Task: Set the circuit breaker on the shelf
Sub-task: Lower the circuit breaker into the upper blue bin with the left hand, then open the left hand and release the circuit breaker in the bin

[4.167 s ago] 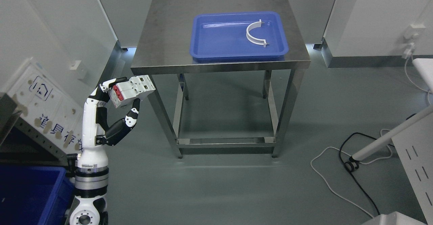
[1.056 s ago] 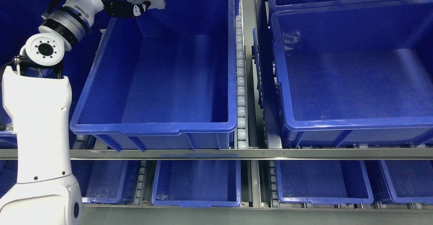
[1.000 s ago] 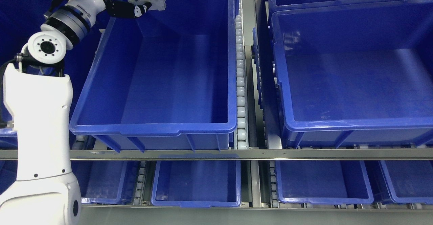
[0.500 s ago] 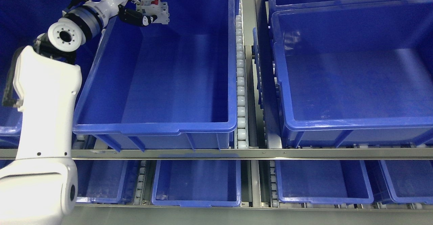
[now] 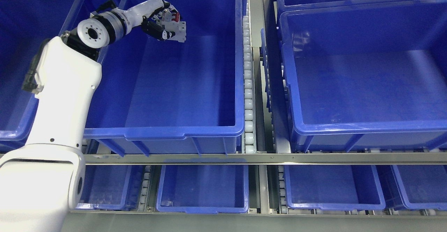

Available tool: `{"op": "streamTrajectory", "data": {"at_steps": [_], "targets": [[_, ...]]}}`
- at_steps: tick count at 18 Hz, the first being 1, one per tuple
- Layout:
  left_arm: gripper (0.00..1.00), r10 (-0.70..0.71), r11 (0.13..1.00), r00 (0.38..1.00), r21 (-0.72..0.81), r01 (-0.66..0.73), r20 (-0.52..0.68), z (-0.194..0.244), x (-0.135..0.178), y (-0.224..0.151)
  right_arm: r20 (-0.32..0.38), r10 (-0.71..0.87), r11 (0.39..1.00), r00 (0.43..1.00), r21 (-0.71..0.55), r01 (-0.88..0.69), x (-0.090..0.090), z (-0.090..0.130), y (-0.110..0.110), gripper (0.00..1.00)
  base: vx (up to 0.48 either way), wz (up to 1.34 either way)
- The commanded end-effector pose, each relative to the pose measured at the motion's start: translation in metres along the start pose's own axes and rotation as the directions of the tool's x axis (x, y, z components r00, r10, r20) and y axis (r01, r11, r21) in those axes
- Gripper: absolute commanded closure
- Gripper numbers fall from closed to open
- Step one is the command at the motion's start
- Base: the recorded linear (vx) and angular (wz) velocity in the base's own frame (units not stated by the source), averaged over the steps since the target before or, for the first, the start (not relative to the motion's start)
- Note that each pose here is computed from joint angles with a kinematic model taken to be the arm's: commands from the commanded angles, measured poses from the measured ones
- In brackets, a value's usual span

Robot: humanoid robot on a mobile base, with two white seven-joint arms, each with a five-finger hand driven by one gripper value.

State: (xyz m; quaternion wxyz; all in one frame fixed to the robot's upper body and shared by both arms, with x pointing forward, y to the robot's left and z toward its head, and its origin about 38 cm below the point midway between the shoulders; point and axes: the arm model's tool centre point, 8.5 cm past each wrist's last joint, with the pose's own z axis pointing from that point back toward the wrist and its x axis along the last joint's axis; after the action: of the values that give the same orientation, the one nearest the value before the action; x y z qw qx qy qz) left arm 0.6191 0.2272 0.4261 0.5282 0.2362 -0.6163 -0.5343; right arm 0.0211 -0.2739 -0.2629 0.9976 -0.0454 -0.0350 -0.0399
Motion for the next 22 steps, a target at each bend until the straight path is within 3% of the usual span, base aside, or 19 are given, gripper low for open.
{"op": "streamTrajectory", "data": {"at_steps": [1,4,7,13,18,20,22], "targets": [[0.74,-0.012,0.984,0.996,-0.179,-0.004,-0.089,-0.028,-0.011,-0.06,0.001,0.002,1.0,1.0,-0.017,-0.002,0.001,0.0,-0.011,0.0,0.0,0.0],[0.72,-0.01,0.983,0.995,-0.185,-0.008,-0.097,-0.027,-0.015,-0.063,0.001,0.002,1.0,1.0,-0.017,-0.002,0.001,0.0,-0.011,0.0,0.0,0.0],[0.52,-0.008,0.983,0.994,-0.182,-0.012,-0.109,-0.024,-0.022,-0.063,0.001,0.002,1.0,1.0,-0.017,-0.002,0.001,0.0,-0.011,0.0,0.0,0.0],[0.4,0.0,0.987,0.99,-0.161,-0.023,-0.141,-0.014,-0.042,-0.054,0.001,0.002,1.0,1.0,-0.017,-0.002,0.001,0.0,-0.011,0.0,0.0,0.0],[0.2,0.007,0.993,0.988,-0.116,-0.025,-0.156,-0.004,-0.052,-0.037,0.001,0.002,1.0,1.0,-0.017,-0.002,0.001,0.0,-0.011,0.0,0.0,0.0],[0.1,0.064,0.995,0.991,0.08,-0.055,-0.113,-0.002,-0.045,-0.011,0.001,0.002,1.0,1.0,-0.017,-0.002,0.001,0.0,-0.011,0.0,0.0,0.0],[0.05,0.2,0.917,0.98,0.354,-0.185,-0.006,0.008,-0.033,0.028,0.001,0.002,1.0,1.0,-0.017,-0.002,0.001,0.0,-0.011,0.0,0.0,0.0]]}}
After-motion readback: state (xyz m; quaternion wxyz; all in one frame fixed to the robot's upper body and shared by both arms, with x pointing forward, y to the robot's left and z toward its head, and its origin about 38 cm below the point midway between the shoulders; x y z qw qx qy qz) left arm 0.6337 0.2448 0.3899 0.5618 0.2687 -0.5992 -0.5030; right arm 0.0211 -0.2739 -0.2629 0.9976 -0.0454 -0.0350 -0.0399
